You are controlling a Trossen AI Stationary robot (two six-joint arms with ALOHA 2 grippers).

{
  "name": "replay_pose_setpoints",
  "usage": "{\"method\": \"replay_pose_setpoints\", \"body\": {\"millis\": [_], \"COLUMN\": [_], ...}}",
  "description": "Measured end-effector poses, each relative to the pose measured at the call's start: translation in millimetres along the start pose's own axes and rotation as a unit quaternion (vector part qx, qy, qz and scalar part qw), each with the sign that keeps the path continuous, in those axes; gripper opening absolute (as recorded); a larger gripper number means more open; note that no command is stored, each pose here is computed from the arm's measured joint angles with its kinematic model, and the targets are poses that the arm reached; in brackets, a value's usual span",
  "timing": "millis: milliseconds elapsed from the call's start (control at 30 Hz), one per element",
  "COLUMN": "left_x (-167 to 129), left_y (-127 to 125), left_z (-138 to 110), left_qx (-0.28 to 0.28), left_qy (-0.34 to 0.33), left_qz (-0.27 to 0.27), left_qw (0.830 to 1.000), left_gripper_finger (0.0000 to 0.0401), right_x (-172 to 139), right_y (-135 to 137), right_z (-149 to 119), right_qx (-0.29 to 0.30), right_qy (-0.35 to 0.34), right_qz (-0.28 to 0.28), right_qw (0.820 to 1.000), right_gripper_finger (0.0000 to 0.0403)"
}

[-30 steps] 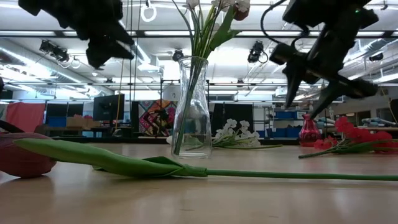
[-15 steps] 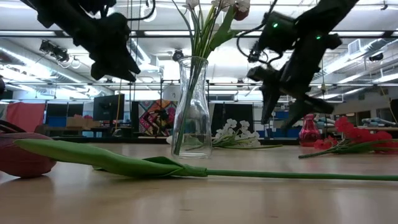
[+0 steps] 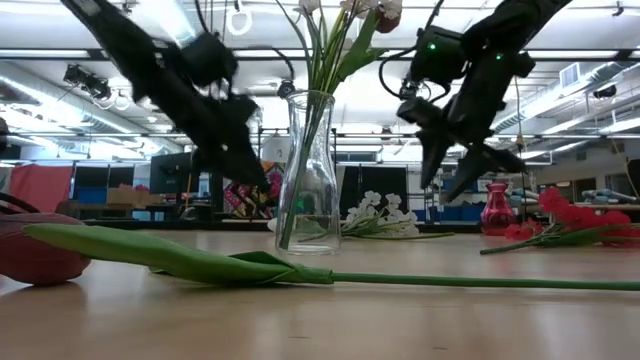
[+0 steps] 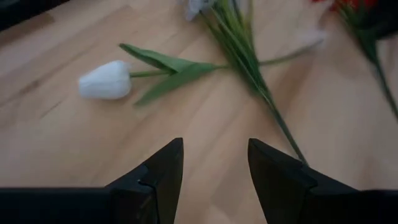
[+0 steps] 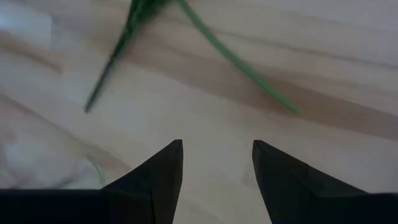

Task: Sort flowers into vase by color
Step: Put the white flowers into the transparent vase

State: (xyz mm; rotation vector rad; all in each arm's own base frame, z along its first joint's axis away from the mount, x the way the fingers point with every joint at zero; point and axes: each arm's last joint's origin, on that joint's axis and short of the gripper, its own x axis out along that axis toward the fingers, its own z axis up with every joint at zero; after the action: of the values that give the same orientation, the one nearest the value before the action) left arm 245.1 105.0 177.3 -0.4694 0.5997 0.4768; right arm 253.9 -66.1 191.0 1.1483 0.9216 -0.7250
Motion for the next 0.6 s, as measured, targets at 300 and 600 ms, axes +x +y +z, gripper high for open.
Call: {"method": "replay_pose_setpoints", "body": {"millis": [300, 600], "left_x": [60.4, 99.4], "left_y": [-5.0, -32.4], "left_z": [3.2, 32.0], "left_qx": [-0.016, 0.050], "left_qy": [0.003, 0.002], "left_qz": [-0.043, -0.047], "left_qw": [0.999, 0.998], "left_gripper_finger": [0.0182, 0.0176], "right_x": [-14.9, -17.4], "right_y": [-10.8, -19.6], "right_z": [-3.4, -8.5], "right_qx": [-0.028, -0.033], "right_qy": [0.014, 0.049], "right_qz": [-0.033, -0.070], "right_qw": [0.999, 0.996], "right_gripper_finger": [0.0202, 0.0202]}}
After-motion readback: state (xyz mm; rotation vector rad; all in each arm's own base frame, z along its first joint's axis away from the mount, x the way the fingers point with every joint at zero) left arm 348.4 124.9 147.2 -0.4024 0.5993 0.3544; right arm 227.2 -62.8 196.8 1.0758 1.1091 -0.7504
